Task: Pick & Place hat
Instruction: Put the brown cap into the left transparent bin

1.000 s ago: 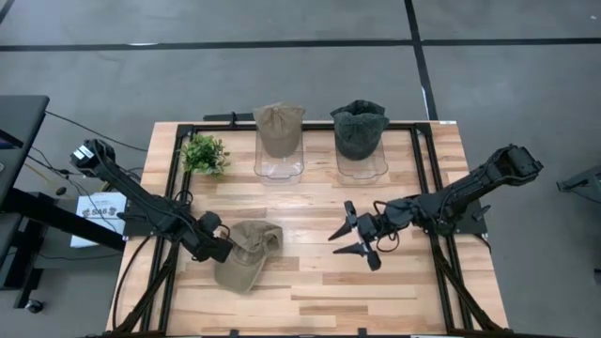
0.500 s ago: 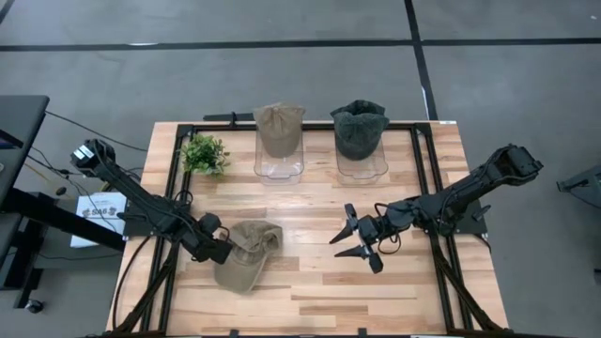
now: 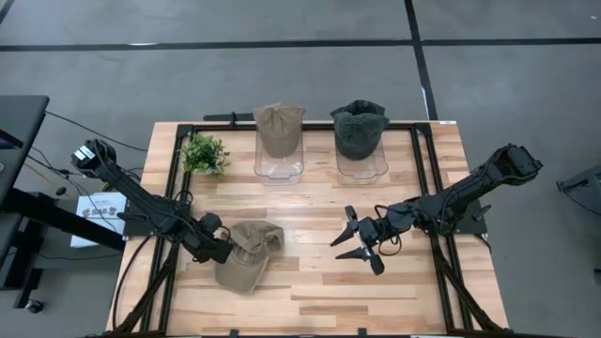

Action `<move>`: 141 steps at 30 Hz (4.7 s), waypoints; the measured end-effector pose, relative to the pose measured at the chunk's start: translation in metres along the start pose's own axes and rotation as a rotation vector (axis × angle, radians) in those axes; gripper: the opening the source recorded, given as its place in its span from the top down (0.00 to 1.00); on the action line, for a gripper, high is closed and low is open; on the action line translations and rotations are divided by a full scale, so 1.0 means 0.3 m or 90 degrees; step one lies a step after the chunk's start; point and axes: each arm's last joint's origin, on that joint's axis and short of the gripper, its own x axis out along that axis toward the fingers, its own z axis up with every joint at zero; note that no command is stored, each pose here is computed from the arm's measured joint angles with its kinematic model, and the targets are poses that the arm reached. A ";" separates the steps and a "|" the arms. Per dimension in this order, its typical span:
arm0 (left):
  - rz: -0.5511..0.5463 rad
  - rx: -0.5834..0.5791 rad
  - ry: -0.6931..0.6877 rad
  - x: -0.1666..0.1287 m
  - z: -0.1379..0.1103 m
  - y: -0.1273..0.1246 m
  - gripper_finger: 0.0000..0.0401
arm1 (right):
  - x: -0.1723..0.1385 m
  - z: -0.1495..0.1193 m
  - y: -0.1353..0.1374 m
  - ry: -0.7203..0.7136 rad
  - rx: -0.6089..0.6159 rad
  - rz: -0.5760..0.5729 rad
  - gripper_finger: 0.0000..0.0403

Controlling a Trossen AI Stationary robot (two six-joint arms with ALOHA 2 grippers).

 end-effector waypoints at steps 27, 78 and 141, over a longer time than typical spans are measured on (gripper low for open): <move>0.000 0.011 0.011 0.089 -0.022 -0.046 0.75 | 0.000 -0.003 0.001 0.005 0.005 0.000 0.62; -0.151 0.286 -0.552 0.087 0.142 -0.244 0.96 | -0.049 0.088 -0.094 -0.117 -0.143 -0.592 0.62; -0.288 0.381 -0.435 0.158 0.111 -0.350 0.95 | 0.339 0.014 -0.144 0.052 -0.500 -0.832 0.62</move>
